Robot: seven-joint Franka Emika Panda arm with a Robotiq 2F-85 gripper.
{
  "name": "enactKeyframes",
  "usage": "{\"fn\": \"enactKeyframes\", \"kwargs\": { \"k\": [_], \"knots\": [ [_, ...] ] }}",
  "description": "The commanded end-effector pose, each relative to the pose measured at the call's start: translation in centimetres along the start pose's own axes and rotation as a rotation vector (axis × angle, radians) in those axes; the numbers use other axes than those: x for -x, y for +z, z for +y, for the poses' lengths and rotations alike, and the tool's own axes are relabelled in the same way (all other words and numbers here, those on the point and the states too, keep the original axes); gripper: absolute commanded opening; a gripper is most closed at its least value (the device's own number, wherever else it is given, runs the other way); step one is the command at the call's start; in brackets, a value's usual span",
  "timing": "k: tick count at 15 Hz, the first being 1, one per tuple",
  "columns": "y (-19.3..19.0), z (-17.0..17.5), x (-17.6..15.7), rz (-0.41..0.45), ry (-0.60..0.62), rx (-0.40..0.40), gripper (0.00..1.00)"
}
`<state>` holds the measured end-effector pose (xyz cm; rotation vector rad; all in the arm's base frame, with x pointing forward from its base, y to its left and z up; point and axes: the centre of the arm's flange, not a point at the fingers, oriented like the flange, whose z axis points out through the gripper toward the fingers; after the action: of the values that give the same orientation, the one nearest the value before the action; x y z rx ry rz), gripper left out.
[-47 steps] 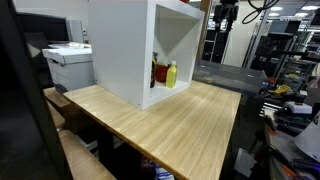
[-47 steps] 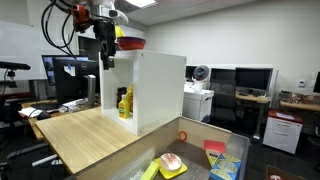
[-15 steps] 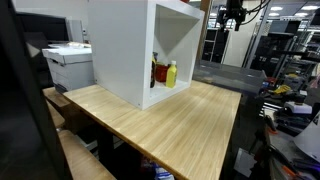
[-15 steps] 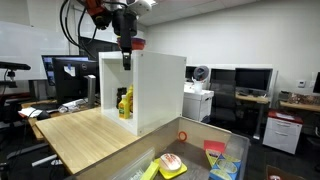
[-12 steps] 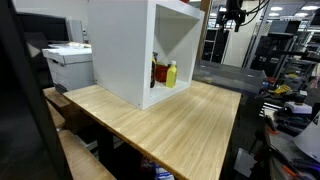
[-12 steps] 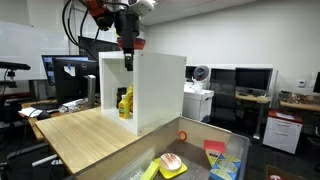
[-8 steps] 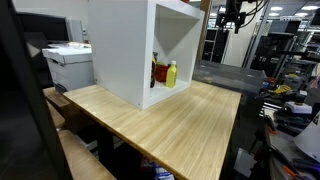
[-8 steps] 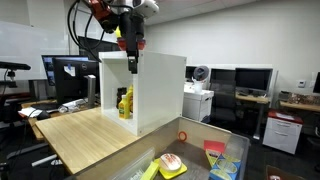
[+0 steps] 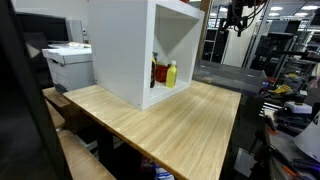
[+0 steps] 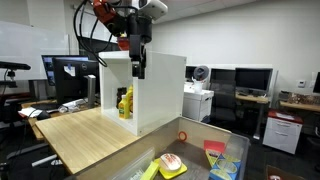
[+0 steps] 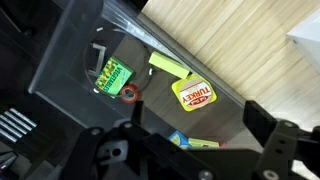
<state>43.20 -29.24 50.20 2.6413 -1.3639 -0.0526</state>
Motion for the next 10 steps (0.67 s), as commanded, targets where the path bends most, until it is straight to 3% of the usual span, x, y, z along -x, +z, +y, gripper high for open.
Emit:
{"fn": "enactKeyframes", "kwargs": {
  "k": [1, 10],
  "knots": [
    [1.0, 0.4, -1.7, 0.016, 0.065, 0.013, 1.0],
    [3.7, 0.1, -3.7, 0.016, 0.107, 0.022, 1.0]
  ]
}}
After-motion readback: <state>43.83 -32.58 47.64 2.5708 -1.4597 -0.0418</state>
